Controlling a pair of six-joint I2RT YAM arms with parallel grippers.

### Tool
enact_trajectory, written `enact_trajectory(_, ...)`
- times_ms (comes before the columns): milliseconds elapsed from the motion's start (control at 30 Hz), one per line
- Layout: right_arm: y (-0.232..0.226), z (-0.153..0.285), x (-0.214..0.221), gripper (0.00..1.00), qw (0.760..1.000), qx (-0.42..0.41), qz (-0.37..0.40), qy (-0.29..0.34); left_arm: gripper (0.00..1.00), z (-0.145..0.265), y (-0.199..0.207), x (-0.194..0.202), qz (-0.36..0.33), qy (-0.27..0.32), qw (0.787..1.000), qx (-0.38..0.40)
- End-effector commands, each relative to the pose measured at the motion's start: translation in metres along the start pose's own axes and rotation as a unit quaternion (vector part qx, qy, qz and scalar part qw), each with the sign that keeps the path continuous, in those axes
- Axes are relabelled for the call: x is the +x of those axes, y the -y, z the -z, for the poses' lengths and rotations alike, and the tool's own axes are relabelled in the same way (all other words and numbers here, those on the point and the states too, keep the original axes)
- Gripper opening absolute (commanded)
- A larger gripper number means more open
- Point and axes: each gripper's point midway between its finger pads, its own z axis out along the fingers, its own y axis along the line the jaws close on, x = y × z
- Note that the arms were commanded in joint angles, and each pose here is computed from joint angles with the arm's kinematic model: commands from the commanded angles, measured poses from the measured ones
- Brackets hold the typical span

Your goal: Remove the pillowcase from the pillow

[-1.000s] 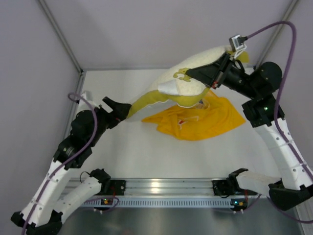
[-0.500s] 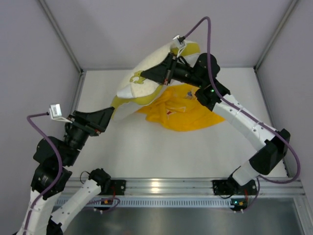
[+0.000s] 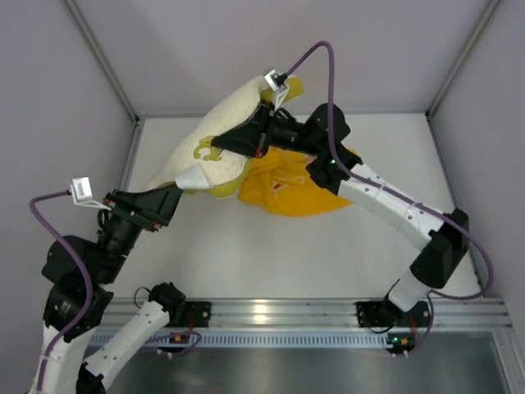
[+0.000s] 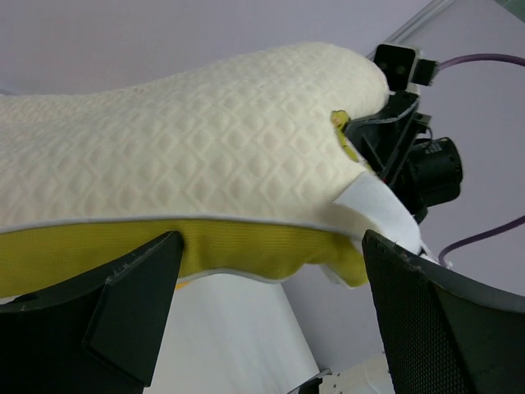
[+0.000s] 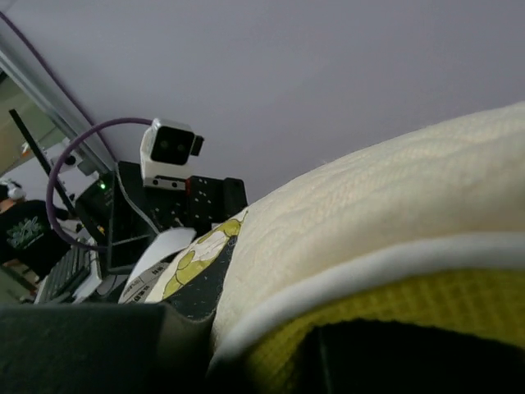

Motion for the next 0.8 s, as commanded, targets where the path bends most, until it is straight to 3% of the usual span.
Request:
enact_trajectory(0,0.005,-0.014,0.027,0.00,0.993,-0.113,-0.017,0.012,0.94,0.007,0.010,-0.008,-0.006,0.011,1.000,0.020)
enact_trajectory(33,0.036,-0.020,0.054,0.00,0.993,-0.109,-0.050,-0.003,0.94,0.008,0.011,-0.009,-0.006,0.012,1.000,0.022)
enact_trajectory(100,0.052,-0.014,0.087,0.00,0.988,-0.130,-0.086,-0.016,0.95,0.008,0.009,-0.007,-0.007,0.010,1.000,0.020)
enact_trajectory(167,0.085,-0.003,0.130,0.00,0.987,-0.092,-0.126,-0.028,0.95,0.007,0.005,-0.004,-0.011,0.004,1.000,0.011)
enact_trajectory(300,0.104,0.020,0.181,0.00,0.985,-0.037,-0.160,-0.057,0.95,0.005,0.000,-0.001,-0.013,-0.002,1.000,0.001)
enact_trajectory(467,0.127,0.069,0.254,0.00,0.960,0.056,-0.248,-0.113,0.95,-0.005,-0.009,0.012,-0.009,-0.022,1.000,-0.012)
enact_trajectory(767,0.186,0.157,0.358,0.04,0.904,0.263,-0.259,-0.214,0.95,-0.019,-0.033,0.044,0.015,-0.062,0.997,-0.040)
